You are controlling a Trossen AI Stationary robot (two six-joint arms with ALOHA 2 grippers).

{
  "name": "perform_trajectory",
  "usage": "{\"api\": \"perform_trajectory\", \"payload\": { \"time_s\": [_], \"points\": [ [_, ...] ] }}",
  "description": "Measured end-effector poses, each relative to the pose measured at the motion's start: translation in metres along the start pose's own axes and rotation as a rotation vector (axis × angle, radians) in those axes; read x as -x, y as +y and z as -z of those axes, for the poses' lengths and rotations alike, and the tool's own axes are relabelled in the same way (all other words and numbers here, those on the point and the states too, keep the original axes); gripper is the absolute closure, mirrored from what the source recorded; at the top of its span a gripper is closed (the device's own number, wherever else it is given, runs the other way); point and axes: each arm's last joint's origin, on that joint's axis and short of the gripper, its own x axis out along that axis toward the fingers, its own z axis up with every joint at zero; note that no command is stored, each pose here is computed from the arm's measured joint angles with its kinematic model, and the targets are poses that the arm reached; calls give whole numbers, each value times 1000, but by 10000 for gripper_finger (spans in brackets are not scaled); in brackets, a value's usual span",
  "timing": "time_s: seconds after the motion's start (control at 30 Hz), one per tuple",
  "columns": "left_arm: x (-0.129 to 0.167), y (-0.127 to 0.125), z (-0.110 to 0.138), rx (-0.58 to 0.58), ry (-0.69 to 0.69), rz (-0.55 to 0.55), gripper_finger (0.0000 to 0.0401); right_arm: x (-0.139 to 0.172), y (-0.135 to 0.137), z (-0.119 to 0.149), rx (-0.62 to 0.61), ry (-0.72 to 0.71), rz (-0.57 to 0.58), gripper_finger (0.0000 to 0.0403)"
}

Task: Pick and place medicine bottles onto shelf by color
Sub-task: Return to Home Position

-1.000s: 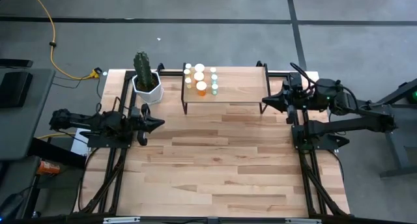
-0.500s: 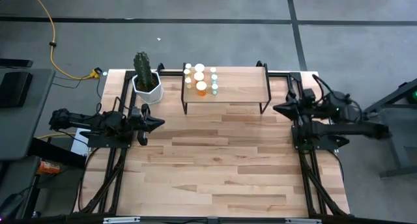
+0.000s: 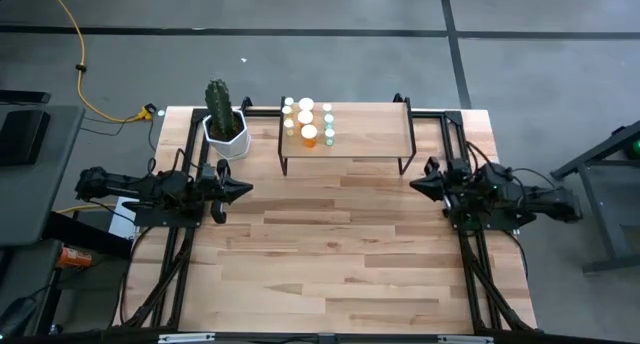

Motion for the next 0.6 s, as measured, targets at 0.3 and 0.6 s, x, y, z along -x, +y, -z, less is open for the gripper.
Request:
{"api": "perform_trajectory", "payload": {
  "time_s": [0.3, 0.6],
  "points": [
    [0, 0, 0, 0, -2, 0, 398, -1, -14, 25, 122, 55, 149, 403],
    [0, 0, 0, 0, -1, 0, 398, -1, -16, 37, 172, 199, 149, 403]
  ]
}}
